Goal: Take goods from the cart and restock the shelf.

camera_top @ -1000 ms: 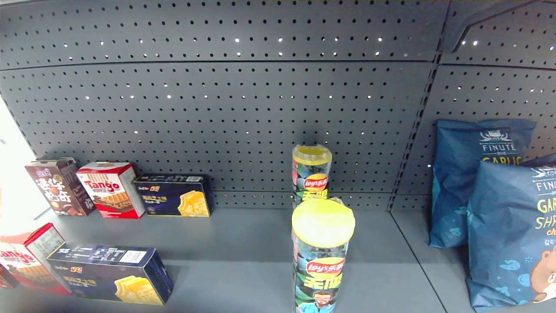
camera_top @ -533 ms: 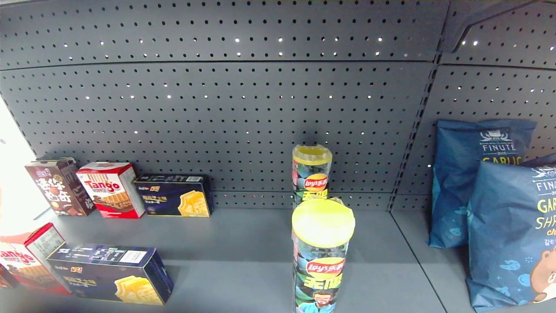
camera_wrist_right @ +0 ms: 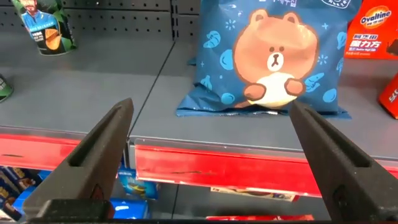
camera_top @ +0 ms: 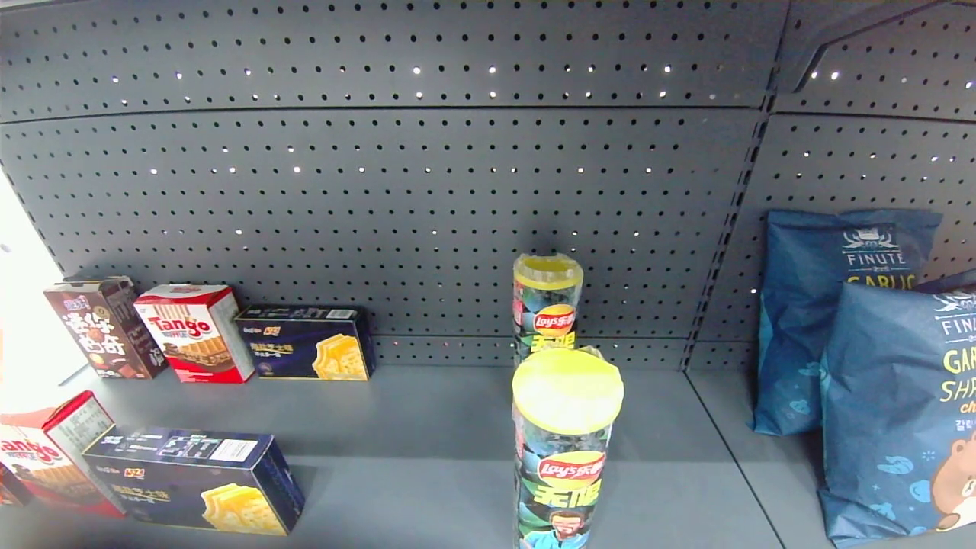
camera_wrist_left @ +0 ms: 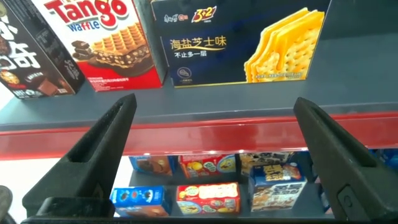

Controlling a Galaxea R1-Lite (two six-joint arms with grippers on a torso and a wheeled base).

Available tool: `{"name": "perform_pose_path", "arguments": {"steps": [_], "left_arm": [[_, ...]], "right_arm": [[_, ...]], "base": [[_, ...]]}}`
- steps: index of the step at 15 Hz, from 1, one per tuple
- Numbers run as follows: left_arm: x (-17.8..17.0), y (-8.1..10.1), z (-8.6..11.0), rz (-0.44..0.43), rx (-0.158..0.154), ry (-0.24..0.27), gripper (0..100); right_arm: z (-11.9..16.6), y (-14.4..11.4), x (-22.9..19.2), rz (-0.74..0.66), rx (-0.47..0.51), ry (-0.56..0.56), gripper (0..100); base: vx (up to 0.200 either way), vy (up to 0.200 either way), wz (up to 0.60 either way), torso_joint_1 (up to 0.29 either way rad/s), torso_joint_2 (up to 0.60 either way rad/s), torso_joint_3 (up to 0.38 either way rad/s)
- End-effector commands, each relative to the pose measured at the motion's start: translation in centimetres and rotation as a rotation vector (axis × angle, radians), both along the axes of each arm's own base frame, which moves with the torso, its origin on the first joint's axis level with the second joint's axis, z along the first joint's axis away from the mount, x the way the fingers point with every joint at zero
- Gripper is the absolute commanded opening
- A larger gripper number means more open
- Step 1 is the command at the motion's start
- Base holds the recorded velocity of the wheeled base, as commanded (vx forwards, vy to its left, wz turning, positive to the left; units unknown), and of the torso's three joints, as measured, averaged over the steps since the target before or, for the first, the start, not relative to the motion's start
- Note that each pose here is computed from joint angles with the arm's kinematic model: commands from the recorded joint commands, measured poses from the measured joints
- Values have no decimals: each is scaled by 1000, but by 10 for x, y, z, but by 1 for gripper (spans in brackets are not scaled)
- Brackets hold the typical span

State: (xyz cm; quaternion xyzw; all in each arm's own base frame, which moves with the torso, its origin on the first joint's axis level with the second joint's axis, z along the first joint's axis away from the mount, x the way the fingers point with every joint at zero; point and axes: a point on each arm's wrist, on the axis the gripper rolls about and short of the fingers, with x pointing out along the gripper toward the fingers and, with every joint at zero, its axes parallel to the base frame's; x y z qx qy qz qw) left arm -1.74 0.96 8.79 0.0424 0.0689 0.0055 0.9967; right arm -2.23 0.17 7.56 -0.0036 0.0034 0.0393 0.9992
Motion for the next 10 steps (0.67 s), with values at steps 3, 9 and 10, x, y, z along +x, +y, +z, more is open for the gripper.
{"name": "perform_pose_path", "arguments": {"steps": [3, 9, 10], "left_arm": [[0, 1, -1, -51, -53, -6, 100], [-5, -6, 0, -555, -87, -19, 100], [-5, -7, 0, -586, -89, -9, 100]], "right_arm": [[0, 0, -1, 3, 0, -7, 100], [0, 0, -1, 1, 0, -7, 100], [0, 0, -1, 1, 0, -7, 100]], "base": [[0, 0, 0, 0, 0, 0], [0, 0, 0, 0, 0, 0], [0, 0, 0, 0, 0, 0]]}}
